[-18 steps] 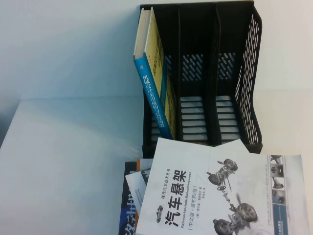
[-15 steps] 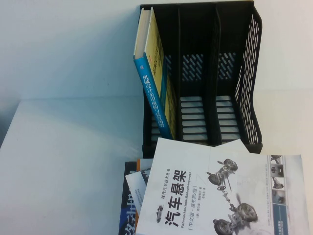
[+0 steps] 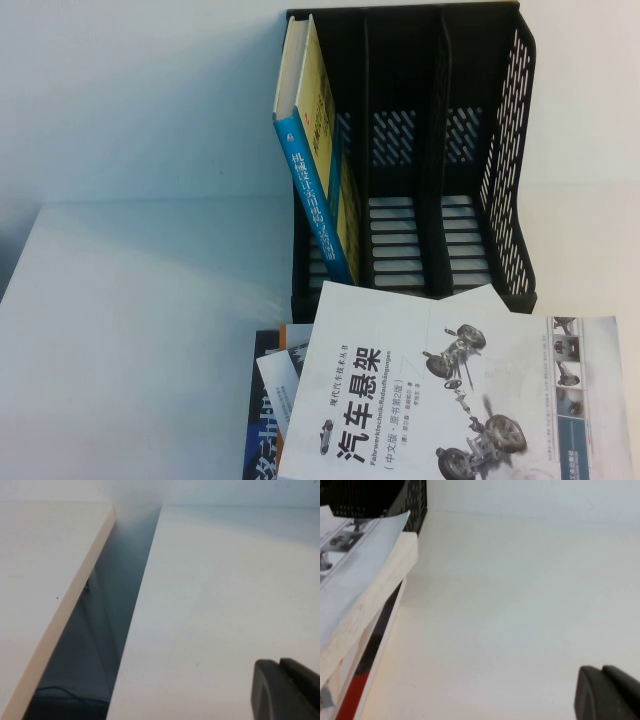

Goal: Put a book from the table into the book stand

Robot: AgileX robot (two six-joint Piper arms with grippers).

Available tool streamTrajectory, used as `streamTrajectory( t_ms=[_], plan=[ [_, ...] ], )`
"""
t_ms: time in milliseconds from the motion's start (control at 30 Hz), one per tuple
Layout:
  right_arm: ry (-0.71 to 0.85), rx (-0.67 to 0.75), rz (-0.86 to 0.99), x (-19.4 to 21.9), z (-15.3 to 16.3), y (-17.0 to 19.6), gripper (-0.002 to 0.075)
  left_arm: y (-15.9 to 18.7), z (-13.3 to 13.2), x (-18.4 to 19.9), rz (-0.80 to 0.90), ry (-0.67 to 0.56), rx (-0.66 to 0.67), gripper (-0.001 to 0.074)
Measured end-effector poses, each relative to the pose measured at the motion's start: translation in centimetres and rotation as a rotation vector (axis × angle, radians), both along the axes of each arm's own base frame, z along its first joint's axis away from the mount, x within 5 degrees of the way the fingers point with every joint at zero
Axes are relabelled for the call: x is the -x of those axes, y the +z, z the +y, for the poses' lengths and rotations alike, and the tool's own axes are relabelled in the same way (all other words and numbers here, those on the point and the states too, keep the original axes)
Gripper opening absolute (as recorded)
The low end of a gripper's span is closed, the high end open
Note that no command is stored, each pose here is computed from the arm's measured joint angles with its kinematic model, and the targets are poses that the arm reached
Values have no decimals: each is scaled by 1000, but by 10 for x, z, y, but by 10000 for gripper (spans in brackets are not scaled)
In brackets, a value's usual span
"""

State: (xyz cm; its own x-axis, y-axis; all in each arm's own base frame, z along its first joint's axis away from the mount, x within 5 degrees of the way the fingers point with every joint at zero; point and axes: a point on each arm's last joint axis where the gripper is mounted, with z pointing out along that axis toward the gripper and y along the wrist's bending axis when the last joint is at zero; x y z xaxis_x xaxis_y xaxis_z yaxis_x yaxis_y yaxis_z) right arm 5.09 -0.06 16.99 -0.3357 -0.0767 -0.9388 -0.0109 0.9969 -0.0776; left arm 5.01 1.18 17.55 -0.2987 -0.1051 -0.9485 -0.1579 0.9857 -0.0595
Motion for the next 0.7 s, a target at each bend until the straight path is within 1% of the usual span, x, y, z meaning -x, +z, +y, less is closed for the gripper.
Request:
streamTrajectory(
  t_ms=[100, 233, 400, 567, 700],
  plan=[
    [0, 0, 0, 0, 0, 0, -3, 0, 1, 0, 2, 2, -40, -3],
    [0, 0, 0, 0, 0, 0, -3, 1, 0, -1, -29, -7, -38, -3],
    [1, -13, 0, 0, 0, 0, -3, 9, -6, -5, -172, -32, 149, -3],
    [1, -22, -15, -1, 1, 1, -3, 20, -9, -6, -296, -64, 211, -3],
    [0, -46, -77, -2, 1, 4, -3, 27, -11, -6, -371, -81, 263, -3]
  ],
)
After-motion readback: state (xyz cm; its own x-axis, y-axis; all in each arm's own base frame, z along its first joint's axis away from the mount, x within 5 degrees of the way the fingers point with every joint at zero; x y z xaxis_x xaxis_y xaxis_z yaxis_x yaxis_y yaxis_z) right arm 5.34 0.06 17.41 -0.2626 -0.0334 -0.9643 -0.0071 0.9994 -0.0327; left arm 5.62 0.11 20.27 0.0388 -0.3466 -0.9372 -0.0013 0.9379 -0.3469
